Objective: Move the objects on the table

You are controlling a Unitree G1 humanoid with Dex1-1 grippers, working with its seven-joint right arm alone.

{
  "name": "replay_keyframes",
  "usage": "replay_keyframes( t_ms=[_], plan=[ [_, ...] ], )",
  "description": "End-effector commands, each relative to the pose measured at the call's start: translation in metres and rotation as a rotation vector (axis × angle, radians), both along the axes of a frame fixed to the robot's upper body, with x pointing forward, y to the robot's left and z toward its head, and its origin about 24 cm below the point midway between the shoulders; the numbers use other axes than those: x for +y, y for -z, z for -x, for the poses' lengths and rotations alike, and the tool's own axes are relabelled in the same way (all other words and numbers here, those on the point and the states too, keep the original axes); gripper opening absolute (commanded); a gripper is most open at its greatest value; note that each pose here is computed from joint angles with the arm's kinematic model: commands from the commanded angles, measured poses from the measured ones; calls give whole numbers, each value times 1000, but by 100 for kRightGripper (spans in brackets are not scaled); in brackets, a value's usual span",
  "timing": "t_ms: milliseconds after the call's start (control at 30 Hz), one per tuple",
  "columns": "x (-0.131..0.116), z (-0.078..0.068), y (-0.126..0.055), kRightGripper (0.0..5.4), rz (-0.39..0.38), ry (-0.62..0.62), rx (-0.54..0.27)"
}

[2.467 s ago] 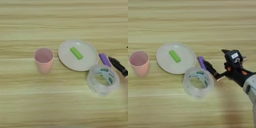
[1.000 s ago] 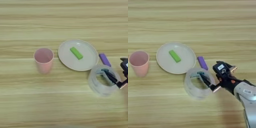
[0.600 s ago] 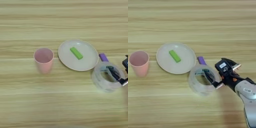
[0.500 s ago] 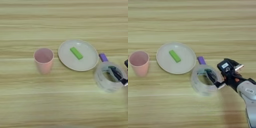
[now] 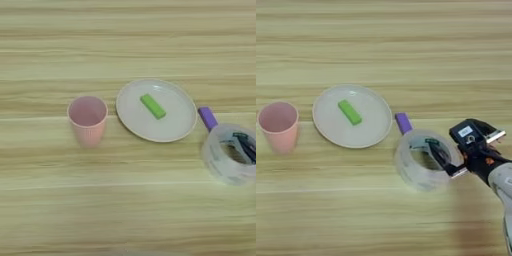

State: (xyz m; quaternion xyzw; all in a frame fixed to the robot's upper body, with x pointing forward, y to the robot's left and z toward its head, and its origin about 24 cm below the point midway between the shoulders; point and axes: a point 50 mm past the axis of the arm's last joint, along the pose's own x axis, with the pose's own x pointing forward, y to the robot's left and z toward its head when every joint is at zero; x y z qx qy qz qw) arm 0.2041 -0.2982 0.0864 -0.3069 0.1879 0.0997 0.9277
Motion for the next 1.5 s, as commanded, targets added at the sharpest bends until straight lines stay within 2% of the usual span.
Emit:
replay_keyframes(
  t_ms=[33, 333, 867, 1100, 1500],
  plan=[
    [-15, -10, -25, 538, 77, 55, -102],
    [-31, -20, -28, 538, 71, 156, -141],
    [-60, -44, -25, 538, 137, 283, -151],
    [-63, -65, -22, 538, 131, 299, -163],
    [-53, -96, -23, 538, 59, 266, -192]
  ],
)
